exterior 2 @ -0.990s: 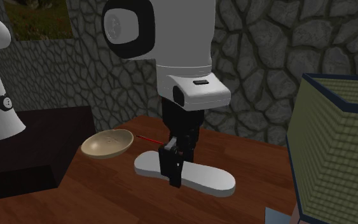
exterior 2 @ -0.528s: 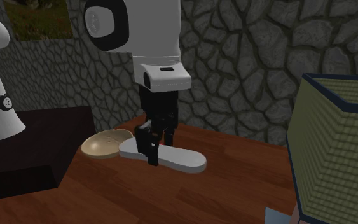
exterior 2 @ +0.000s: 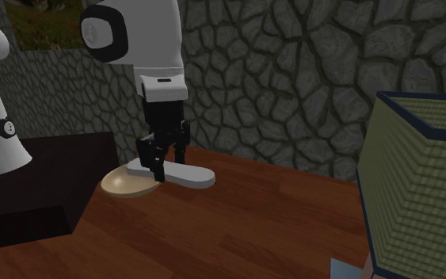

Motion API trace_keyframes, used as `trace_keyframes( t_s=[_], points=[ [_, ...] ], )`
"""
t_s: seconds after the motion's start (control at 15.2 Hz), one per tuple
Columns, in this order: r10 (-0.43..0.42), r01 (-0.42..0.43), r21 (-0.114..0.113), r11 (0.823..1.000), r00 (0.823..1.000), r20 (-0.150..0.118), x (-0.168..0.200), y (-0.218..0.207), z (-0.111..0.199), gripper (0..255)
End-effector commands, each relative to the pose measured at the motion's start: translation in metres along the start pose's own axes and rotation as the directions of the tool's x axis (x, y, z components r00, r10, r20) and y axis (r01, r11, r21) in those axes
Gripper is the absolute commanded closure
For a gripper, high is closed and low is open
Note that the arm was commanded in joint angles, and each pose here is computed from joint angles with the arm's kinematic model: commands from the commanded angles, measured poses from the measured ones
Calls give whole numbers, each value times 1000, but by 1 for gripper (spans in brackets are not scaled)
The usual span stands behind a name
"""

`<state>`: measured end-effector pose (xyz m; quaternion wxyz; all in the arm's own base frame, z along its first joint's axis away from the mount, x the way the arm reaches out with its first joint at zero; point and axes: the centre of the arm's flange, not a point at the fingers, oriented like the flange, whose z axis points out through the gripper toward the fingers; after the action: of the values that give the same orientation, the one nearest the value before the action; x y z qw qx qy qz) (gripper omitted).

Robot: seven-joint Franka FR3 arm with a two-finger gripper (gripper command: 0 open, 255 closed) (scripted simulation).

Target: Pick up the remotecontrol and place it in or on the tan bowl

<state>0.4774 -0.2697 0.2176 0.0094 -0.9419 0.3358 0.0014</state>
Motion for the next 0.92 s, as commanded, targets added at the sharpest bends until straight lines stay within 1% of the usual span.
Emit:
trace_keyframes(
  t_s=[0.0,0.79,0.86],
  points=[
    [0,0,1,1000,1000,-1,-26,-6,-2,255],
    [0,0,1,1000,1000,-1,-175,-60,-3,255],
    [0,0,1,1000,1000,-1,-182,-62,-3,255]
  ],
)
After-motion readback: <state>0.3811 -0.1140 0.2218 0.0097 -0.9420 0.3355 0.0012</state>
